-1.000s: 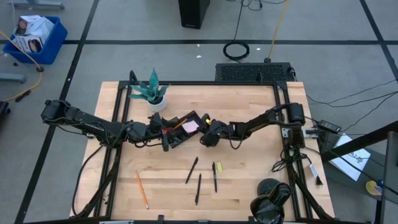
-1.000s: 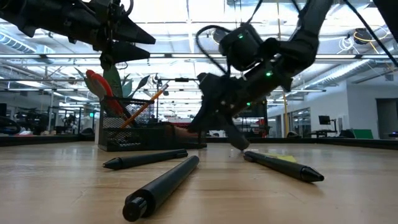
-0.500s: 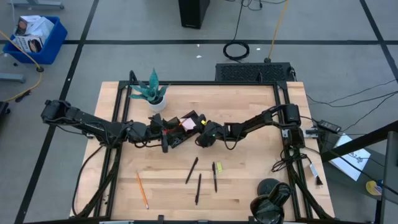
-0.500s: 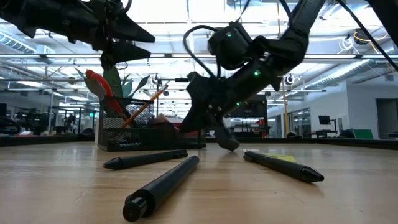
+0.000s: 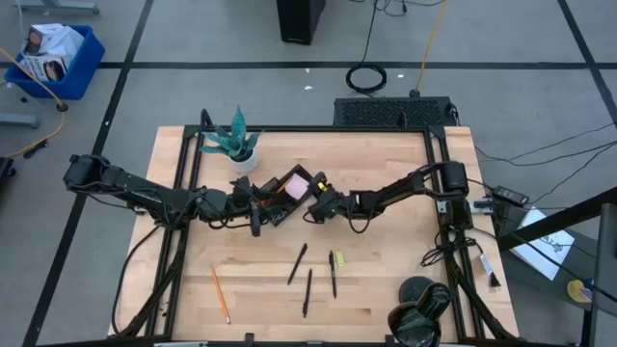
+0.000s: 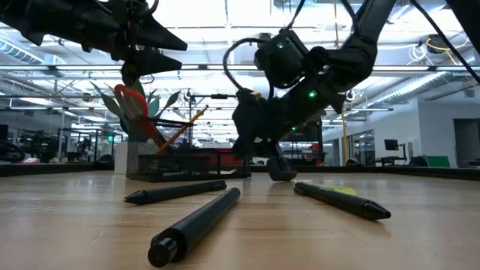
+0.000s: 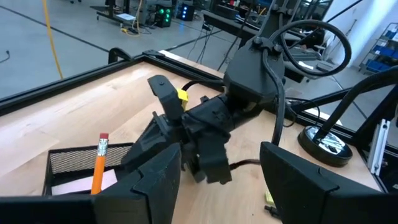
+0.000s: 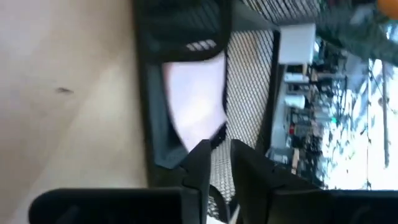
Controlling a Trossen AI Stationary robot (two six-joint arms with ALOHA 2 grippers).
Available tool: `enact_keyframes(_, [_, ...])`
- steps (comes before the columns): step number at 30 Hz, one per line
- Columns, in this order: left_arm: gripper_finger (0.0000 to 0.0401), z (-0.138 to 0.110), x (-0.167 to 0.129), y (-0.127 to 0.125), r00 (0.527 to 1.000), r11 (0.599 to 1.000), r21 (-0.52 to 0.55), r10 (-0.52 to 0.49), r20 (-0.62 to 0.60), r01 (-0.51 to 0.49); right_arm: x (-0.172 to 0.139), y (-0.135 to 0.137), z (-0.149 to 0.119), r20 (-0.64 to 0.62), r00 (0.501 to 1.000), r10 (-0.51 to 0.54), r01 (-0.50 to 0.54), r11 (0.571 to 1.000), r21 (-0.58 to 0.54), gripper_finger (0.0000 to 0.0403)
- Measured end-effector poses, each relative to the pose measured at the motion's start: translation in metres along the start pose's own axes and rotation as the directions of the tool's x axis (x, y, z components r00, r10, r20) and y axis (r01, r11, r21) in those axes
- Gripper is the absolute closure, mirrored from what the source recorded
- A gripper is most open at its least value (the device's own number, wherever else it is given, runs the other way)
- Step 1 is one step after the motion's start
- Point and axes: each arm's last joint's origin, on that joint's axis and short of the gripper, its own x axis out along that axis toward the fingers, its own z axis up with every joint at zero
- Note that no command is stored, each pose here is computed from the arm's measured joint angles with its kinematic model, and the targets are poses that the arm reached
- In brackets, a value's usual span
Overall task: Pick and place office supplies into organizer
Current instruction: Put the green eraser into the black desk organizer
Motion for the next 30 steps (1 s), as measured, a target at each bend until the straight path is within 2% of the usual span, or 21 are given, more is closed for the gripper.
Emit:
enact_keyframes(6, [0.0178, 0.0, 0.0, 0.0, 1.0, 1.0, 0.0, 0.0, 0.0, 0.0, -0.021, -0.007, 0.014, 0.112, 0.994, 0.01, -0.012, 1.0, 0.017, 0.0331])
enact_keyframes(11, [0.0178, 0.0, 0.0, 0.0, 1.0, 1.0, 0.002, 0.0, -0.002, 0.0, -0.054, -0.032, 0.031, 0.214, 0.973, -0.081, 0.049, 0.988, 0.149, 0.0328])
enact_keyframes(15, [0.0178, 0.0, 0.0, 0.0, 1.0, 1.0, 0.007, 0.002, -0.004, -0.002, -0.078, -0.04, 0.04, 0.268, 0.959, -0.092, 0.024, 0.969, 0.247, 0.0328])
enact_keyframes(18, [0.0178, -0.001, 0.0, 0.001, 1.0, 1.0, 0.026, 0.006, -0.012, -0.005, -0.097, -0.049, 0.046, 0.326, 0.938, -0.115, -0.022, 0.922, 0.387, 0.0328])
enact_keyframes(21, [0.0178, -0.004, 0.0, 0.002, 0.999, 0.998, 0.053, 0.014, -0.034, -0.013, -0.109, -0.048, 0.049, 0.415, 0.909, -0.035, -0.162, 0.889, 0.429, 0.0328])
enact_keyframes(23, [0.0178, -0.005, 0.0, 0.002, 0.999, 0.998, 0.062, 0.02, -0.048, -0.017, -0.114, -0.045, 0.051, 0.503, 0.863, 0.046, -0.289, 0.862, 0.416, 0.0328])
enact_keyframes(25, [0.0178, -0.006, 0.0, 0.002, 0.998, 0.998, 0.052, 0.022, -0.061, -0.018, -0.119, -0.044, 0.053, 0.609, 0.783, 0.123, -0.43, 0.816, 0.388, 0.0328])
enact_keyframes(28, [0.0178, -0.009, -0.001, 0.001, 0.996, 0.999, 0.028, 0.023, -0.082, -0.021, -0.122, -0.038, 0.055, 0.747, 0.607, 0.27, -0.661, 0.694, 0.285, 0.0328])
enact_keyframes(30, [0.0178, -0.009, -0.001, 0.001, 0.996, 0.999, 0.029, 0.023, -0.083, -0.021, -0.124, -0.035, 0.055, 0.79, 0.525, 0.317, -0.75, 0.611, 0.253, 0.0328])
